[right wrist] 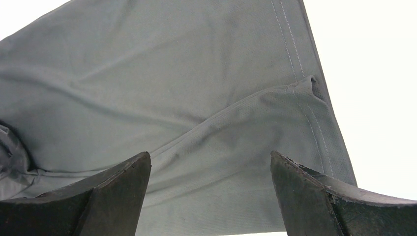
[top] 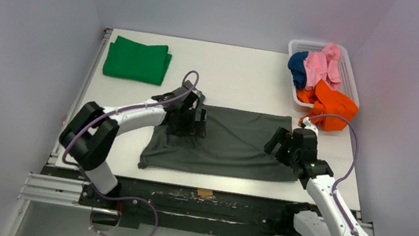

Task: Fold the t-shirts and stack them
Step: Fold the flattened tshirt in 1/3 of the way, then grab the side of the flattened tshirt furthest away from the robot with both arms

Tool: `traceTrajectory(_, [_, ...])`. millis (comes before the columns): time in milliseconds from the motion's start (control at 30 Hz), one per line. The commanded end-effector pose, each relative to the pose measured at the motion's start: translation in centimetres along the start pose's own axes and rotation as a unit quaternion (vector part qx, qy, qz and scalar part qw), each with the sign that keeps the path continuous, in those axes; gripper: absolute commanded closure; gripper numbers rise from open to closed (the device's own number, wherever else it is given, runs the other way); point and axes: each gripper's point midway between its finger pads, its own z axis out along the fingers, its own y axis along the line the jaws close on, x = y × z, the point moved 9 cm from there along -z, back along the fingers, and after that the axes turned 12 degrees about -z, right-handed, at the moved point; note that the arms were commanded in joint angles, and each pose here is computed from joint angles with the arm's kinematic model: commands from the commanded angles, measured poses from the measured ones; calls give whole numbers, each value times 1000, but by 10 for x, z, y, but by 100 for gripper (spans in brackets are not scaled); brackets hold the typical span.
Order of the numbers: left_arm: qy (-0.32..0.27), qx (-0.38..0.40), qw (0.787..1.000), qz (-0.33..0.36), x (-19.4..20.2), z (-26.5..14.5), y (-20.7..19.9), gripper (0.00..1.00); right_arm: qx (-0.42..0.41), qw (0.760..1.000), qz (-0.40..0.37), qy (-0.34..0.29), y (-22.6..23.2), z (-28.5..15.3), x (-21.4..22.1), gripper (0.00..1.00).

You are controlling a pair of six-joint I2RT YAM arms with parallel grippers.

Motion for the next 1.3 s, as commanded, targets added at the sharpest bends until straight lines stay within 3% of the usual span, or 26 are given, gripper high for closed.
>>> traceTrajectory(0, [-6,67,998,7,-29,18,-41,0,-2,1000,1,-27,4,-1,-15,10])
traceTrajectory(333, [-49,4,998,43,-76,20,-70,0,28,999,16,-34,3,2,-22,10])
traceTrajectory(500, [-114,-55,991,37,-120,3,-54,0,54,997,33,-51,5,7,-39,9])
traceTrajectory(700, [-115,-77,990,5,-192,17,-31,0,31,998,39,-47,16,20,-50,10])
traceTrajectory(967, [-97,-62,993,-7,-254,71,-16,11,47,998,26,-22,13,33,-46,10])
traceTrajectory(1100, [-90,-46,995,-19,-260,86,-13,16,50,998,22,-16,13,35,-44,10])
traceTrajectory(1267, [-52,-50,997,-30,-244,95,-5,32,50,998,22,-13,13,37,-43,10])
